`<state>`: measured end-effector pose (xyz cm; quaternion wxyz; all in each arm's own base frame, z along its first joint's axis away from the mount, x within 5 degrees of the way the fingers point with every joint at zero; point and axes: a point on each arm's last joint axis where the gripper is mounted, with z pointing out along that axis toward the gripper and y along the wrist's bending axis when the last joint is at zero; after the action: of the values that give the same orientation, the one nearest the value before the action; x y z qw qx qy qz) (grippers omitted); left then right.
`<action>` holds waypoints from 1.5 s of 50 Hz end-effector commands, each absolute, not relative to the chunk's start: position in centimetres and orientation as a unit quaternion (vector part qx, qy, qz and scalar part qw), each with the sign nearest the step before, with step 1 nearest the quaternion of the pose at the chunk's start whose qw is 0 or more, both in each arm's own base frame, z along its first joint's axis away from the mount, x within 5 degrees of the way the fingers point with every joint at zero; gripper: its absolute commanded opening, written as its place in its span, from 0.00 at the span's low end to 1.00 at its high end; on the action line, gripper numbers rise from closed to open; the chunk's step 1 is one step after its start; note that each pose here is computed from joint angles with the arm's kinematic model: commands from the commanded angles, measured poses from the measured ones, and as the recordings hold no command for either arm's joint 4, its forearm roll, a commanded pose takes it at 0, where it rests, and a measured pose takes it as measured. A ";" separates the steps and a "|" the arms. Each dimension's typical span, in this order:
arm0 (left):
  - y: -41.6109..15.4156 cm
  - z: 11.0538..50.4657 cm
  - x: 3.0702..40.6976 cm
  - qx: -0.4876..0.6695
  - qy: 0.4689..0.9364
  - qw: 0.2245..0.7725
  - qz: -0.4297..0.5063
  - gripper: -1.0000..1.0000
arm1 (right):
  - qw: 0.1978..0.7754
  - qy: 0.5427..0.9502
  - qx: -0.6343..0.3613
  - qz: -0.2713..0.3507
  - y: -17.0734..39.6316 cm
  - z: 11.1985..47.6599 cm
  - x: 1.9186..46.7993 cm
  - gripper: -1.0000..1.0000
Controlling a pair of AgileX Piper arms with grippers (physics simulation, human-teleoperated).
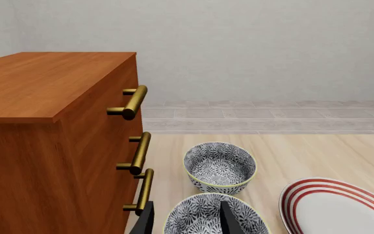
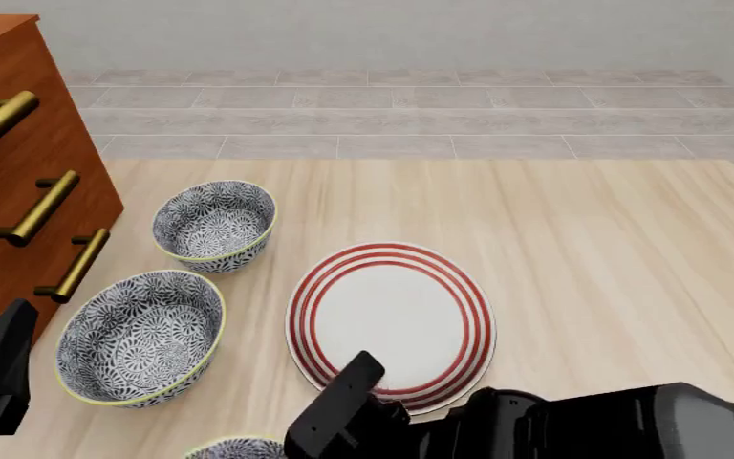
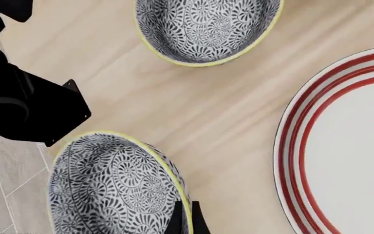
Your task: Put the bowl at the front on the plate.
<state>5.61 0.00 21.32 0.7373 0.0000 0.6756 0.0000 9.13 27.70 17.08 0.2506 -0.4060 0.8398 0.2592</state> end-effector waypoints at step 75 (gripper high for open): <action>0.0 21.3 5.6 0.000 0.676 0.737 0.000 1.00 | 0.336 0.869 -0.286 0.225 21.2 26.5 16.5 0.00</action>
<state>5.61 0.00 21.32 0.7373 0.0000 0.6756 0.0000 15.47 22.13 25.43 0.3252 -0.3163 0.8624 0.2248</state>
